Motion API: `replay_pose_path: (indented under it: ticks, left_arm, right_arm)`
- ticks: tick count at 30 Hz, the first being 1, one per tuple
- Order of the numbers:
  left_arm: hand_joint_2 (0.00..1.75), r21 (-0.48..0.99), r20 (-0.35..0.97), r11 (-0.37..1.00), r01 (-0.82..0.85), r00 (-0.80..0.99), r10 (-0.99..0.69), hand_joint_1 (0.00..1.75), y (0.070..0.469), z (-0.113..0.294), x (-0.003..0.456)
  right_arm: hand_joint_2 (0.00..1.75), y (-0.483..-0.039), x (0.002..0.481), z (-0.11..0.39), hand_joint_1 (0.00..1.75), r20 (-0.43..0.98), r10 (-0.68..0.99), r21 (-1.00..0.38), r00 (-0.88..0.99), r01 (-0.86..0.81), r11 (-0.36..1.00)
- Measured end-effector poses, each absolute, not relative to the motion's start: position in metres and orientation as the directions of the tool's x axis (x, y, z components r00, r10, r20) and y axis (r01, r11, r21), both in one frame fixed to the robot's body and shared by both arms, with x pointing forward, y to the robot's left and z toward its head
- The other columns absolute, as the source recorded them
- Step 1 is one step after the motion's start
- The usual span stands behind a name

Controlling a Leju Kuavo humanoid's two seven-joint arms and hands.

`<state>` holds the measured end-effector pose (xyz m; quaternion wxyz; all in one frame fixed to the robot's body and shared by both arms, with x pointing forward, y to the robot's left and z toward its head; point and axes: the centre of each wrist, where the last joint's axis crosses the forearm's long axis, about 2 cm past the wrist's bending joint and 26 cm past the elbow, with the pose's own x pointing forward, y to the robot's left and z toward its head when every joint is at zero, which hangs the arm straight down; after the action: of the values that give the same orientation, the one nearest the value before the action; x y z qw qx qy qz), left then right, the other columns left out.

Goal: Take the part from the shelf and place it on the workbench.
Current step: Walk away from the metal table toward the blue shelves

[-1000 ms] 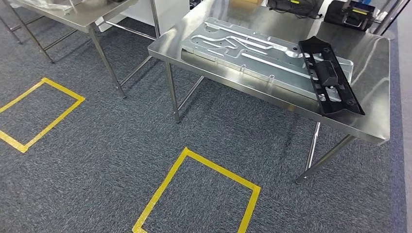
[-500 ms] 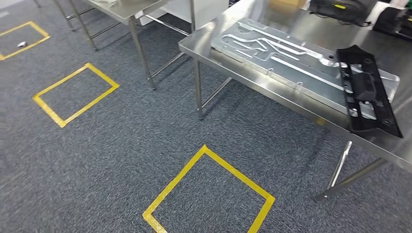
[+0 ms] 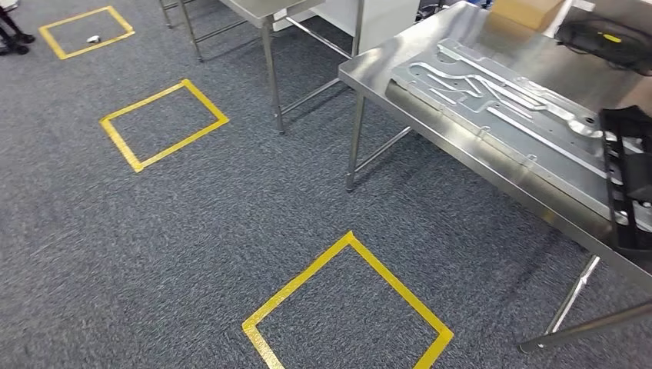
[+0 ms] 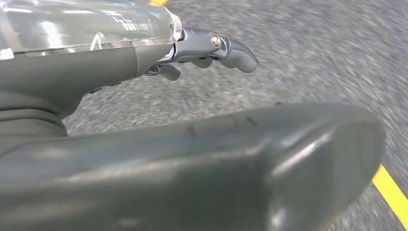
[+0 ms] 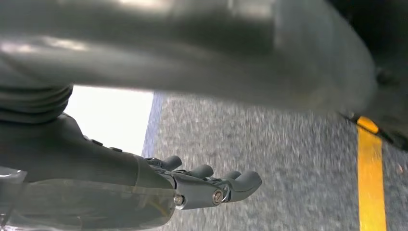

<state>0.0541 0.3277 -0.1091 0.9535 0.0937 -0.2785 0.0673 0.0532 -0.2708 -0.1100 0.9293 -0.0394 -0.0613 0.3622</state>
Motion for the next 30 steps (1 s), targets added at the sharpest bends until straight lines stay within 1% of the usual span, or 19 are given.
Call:
replay_pose_path:
  ticks: [10, 16, 19, 21, 24, 26, 28, 30]
  left_arm:
    - [0.0, 0.163, 0.54, 0.976, -0.146, 0.841, 0.035, 0.0, 0.338, -0.107, 0.062]
    - [0.0, 0.15, 0.544, 0.982, -0.115, 0.839, 0.015, 0.0, 0.337, -0.106, 0.071]
    - [0.0, 0.151, 0.543, 0.983, -0.107, 0.839, 0.008, 0.0, 0.337, -0.105, 0.073]
    - [0.0, 0.157, 0.539, 0.982, -0.105, 0.842, 0.004, 0.0, 0.338, -0.105, 0.074]
    - [0.0, 0.179, 0.516, 0.977, -0.12, 0.857, 0.011, 0.0, 0.34, -0.107, 0.065]
    - [0.0, 0.191, 0.504, 0.973, -0.129, 0.864, 0.016, 0.0, 0.341, -0.107, 0.06]
    - [0.0, 0.196, 0.5, 0.972, -0.133, 0.866, 0.018, 0.0, 0.342, -0.107, 0.059]
    - [0.0, 0.197, 0.496, 0.971, -0.134, 0.868, 0.019, 0.0, 0.343, -0.108, 0.056]
  right_arm:
    - [0.0, -0.263, 0.056, -0.109, 0.0, 0.127, 0.653, -0.147, 0.746, -0.637, 0.756]
    - [0.0, -0.262, 0.055, -0.109, 0.0, 0.044, 0.65, -0.174, 0.758, -0.635, 0.752]
    - [0.0, -0.263, 0.056, -0.109, 0.0, 0.029, 0.626, -0.199, 0.78, -0.609, 0.768]
    - [0.0, -0.265, 0.057, -0.109, 0.0, 0.03, 0.547, -0.25, 0.837, -0.524, 0.814]
    - [0.0, -0.273, 0.059, -0.108, 0.0, 0.068, 0.313, -0.341, 0.947, -0.272, 0.9]
    - [0.0, -0.281, 0.056, -0.108, 0.0, 0.081, 0.164, -0.368, 0.983, -0.123, 0.922]
    - [0.0, -0.289, 0.051, -0.109, 0.0, 0.078, 0.079, -0.377, 0.994, -0.044, 0.925]
    - [0.0, -0.294, 0.048, -0.109, 0.0, 0.075, 0.037, -0.383, 0.997, -0.005, 0.924]
